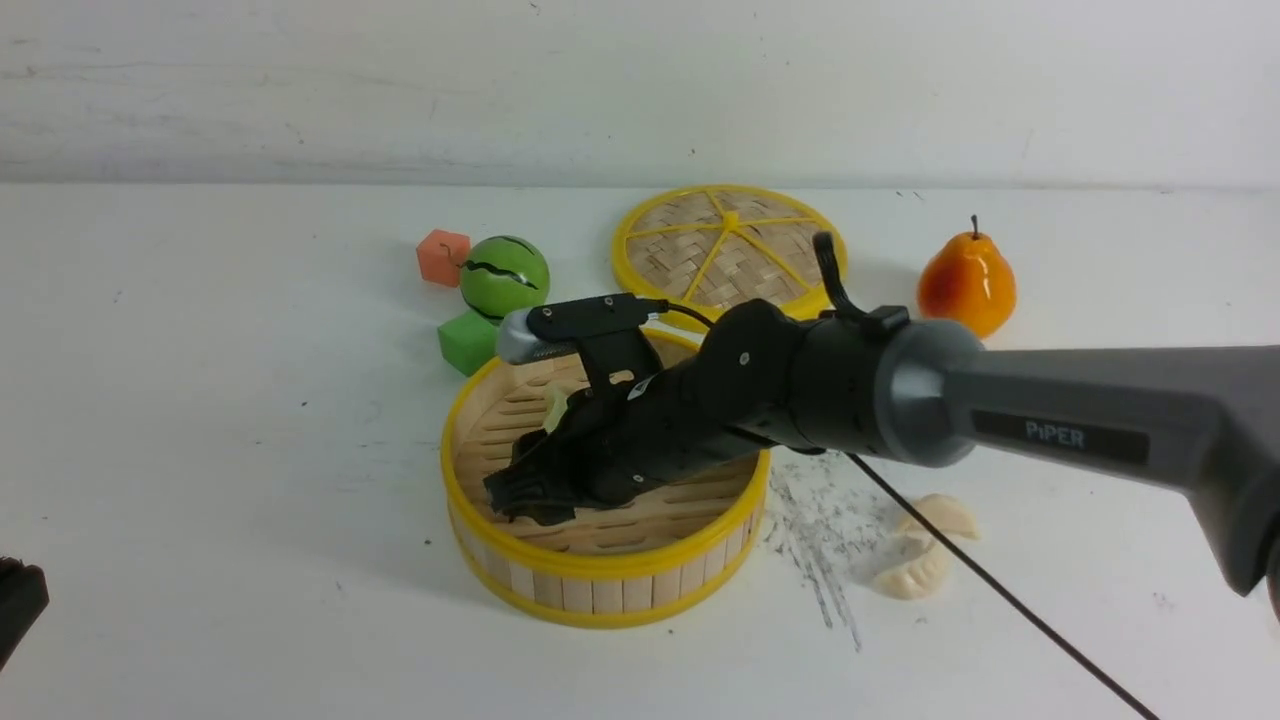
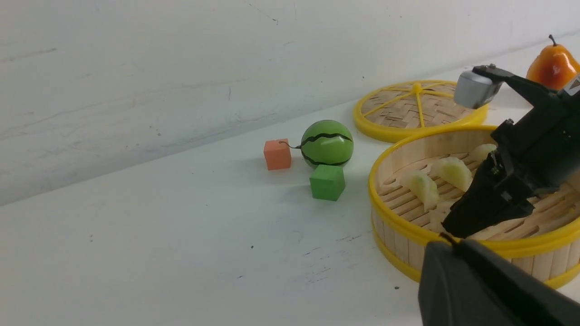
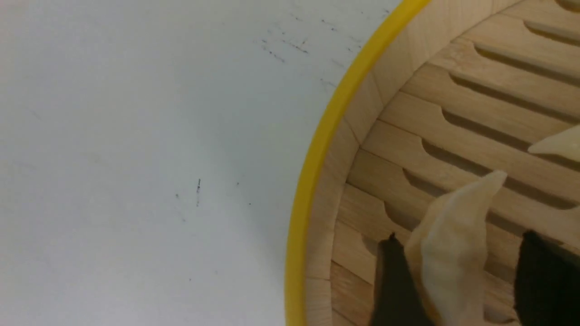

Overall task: Put the dumplings into the steamer on the white table.
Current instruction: 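Place the dumpling in the bamboo steamer basket with the right gripper, then reach for and grasp a dumpling lying on the table beside the steamer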

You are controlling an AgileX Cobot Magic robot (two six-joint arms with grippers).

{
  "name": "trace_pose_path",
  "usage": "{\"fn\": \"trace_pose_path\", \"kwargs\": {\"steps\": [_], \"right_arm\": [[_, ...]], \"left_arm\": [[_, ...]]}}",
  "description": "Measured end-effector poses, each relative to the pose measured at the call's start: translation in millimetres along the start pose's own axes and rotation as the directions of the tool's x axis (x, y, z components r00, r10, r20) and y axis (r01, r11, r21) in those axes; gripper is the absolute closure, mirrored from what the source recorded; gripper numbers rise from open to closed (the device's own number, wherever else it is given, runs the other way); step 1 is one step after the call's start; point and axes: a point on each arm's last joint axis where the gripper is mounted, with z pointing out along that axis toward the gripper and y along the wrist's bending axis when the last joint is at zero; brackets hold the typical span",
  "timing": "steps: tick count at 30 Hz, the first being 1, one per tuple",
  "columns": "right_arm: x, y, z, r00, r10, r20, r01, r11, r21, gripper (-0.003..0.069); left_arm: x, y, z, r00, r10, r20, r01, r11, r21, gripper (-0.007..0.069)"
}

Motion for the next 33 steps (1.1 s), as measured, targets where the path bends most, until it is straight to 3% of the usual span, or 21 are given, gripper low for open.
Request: {"fn": "trace_pose_path", "kwargs": {"steps": [4, 7, 10, 14, 18, 21, 26, 33], "right_arm": [[-7.6, 3.9, -13.4, 1.000, -0.002, 0.006, 0.002, 1.000, -0.020, 0.0135], [-16.8, 5.7, -31.4, 1.000, -0.009, 0.010, 0.009, 0.999, -0.039, 0.0114], [-40.9, 1.6, -85.4, 0.996, -0.077, 0.042, 0.079, 0.996, -0.036, 0.0111], [-58.5, -24.8, -154.4, 0.979, -0.202, 0.032, 0.199, 0.977, 0.075, 0.0137], [-50.4, -69.1, -196.5, 0.960, -0.235, -0.150, 0.261, 0.946, 0.193, 0.0181], [-28.5, -103.6, -198.8, 0.936, -0.130, -0.327, 0.206, 0.955, 0.211, 0.0209], [2.2, -138.2, -171.7, 0.897, -0.043, -0.440, 0.158, 0.961, 0.228, 0.0221], [11.5, -157.7, -143.3, 0.879, -0.131, -0.459, 0.251, 0.945, 0.209, 0.0221]], "left_arm": [[0.0, 0.0, 0.0, 1.000, 0.001, 0.000, -0.001, 1.000, 0.000, 0.0637], [0.0, 0.0, 0.0, 1.000, 0.001, 0.000, -0.001, 1.000, 0.000, 0.0636], [0.0, 0.0, 0.0, 1.000, -0.010, 0.000, 0.010, 1.000, 0.000, 0.0636], [0.0, 0.0, 0.0, 1.000, -0.017, 0.000, 0.017, 1.000, 0.000, 0.0636], [-0.2, -0.1, 0.0, 1.000, -0.018, 0.002, 0.018, 1.000, 0.001, 0.0634], [-0.6, -0.5, 0.0, 1.000, -0.018, 0.007, 0.018, 1.000, 0.005, 0.0631], [-0.9, -0.6, 0.0, 1.000, -0.017, 0.010, 0.017, 1.000, 0.007, 0.0629], [-0.9, -0.6, 0.0, 1.000, -0.016, 0.010, 0.016, 1.000, 0.007, 0.0629]]}}
